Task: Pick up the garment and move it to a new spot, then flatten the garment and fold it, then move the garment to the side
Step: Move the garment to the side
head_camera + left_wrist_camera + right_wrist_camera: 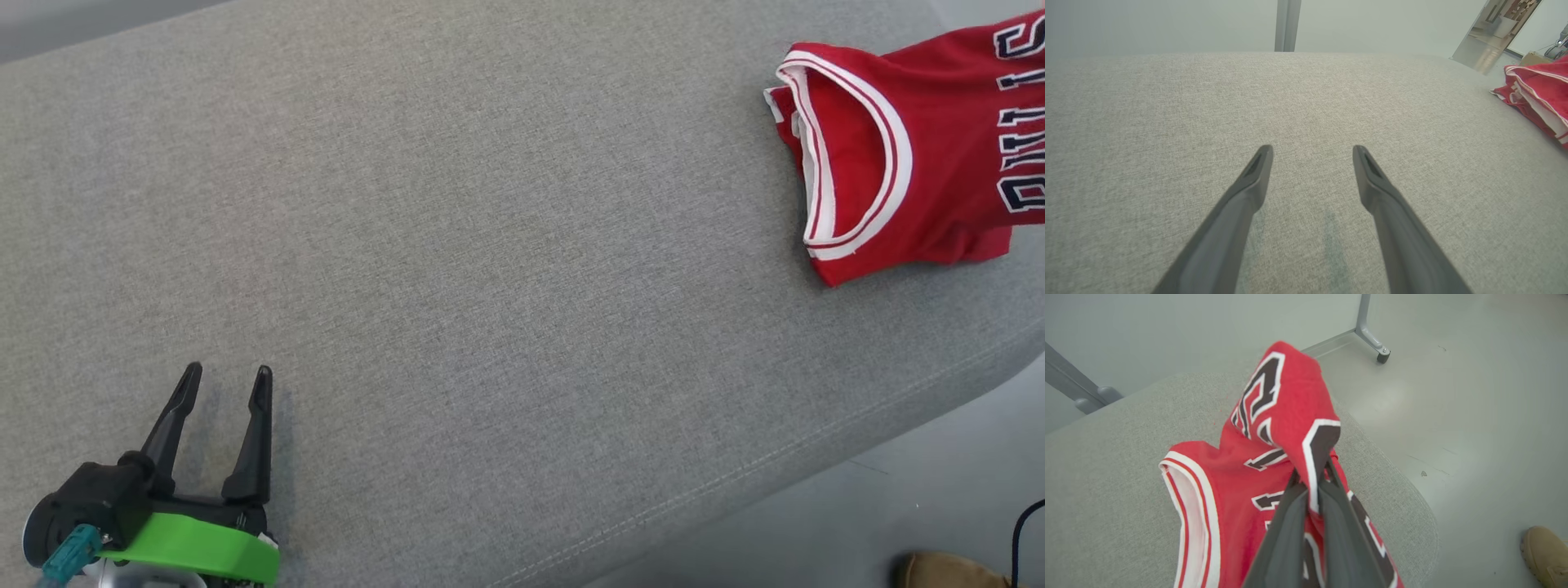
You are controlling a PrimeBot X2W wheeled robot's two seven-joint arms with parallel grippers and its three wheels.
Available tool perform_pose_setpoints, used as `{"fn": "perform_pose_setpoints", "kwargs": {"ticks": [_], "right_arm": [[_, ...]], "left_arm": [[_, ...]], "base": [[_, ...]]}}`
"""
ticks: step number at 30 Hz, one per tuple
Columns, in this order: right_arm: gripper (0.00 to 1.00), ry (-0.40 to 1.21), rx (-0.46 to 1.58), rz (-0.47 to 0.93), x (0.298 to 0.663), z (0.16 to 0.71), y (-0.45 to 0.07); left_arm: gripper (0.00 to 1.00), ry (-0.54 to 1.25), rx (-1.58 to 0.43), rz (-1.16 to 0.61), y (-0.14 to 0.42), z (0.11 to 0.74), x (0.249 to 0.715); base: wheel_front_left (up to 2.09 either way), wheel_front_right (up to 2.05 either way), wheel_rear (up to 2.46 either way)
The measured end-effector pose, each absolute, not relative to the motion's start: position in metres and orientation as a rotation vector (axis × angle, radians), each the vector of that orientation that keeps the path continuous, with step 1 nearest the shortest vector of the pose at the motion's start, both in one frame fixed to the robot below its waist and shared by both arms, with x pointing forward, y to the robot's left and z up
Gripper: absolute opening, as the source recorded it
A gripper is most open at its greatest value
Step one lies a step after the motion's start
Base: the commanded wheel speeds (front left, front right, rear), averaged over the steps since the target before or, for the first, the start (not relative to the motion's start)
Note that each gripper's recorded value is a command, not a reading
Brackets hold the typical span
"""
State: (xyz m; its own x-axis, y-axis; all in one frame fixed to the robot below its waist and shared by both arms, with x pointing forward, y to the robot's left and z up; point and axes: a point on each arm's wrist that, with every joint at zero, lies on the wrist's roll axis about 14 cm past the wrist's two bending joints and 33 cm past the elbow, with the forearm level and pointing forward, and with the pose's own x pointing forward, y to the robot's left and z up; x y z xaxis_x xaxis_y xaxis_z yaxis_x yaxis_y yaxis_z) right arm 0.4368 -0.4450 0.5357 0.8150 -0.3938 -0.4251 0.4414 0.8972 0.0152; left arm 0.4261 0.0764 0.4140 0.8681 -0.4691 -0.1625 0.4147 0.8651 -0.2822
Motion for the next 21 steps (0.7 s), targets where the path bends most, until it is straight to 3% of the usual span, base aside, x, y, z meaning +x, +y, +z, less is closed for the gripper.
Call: {"fn": "perform_pose_setpoints", "kwargs": {"ticks": [1, 2, 7, 12, 21], "right_arm": [[0.07, 0.440, 0.115, -0.471, 0.434, 0.527, -0.451], [1.00, 0.432, 0.094, -0.494, 0.431, 0.523, -0.456], [1.00, 0.274, 0.012, -0.541, 0.438, 0.523, -0.463], [1.00, -0.061, -0.079, -0.493, 0.459, 0.581, -0.446], [1.00, -0.180, -0.190, -0.209, 0.470, 0.601, -0.354]], "left_arm": [[1.00, 0.232, -0.243, -0.470, 0.076, 0.414, 0.427], [1.00, 0.230, -0.243, -0.469, 0.076, 0.414, 0.427], [1.00, 0.226, -0.241, -0.446, 0.083, 0.416, 0.425], [1.00, 0.201, -0.238, -0.421, 0.089, 0.425, 0.421], [1.00, 0.161, -0.278, -0.360, 0.096, 0.440, 0.400]], "base": [[0.00, 0.00, 0.00], [0.00, 0.00, 0.00], [0.00, 0.00, 0.00], [0.00, 0.00, 0.00], [0.00, 0.00, 0.00]]}}
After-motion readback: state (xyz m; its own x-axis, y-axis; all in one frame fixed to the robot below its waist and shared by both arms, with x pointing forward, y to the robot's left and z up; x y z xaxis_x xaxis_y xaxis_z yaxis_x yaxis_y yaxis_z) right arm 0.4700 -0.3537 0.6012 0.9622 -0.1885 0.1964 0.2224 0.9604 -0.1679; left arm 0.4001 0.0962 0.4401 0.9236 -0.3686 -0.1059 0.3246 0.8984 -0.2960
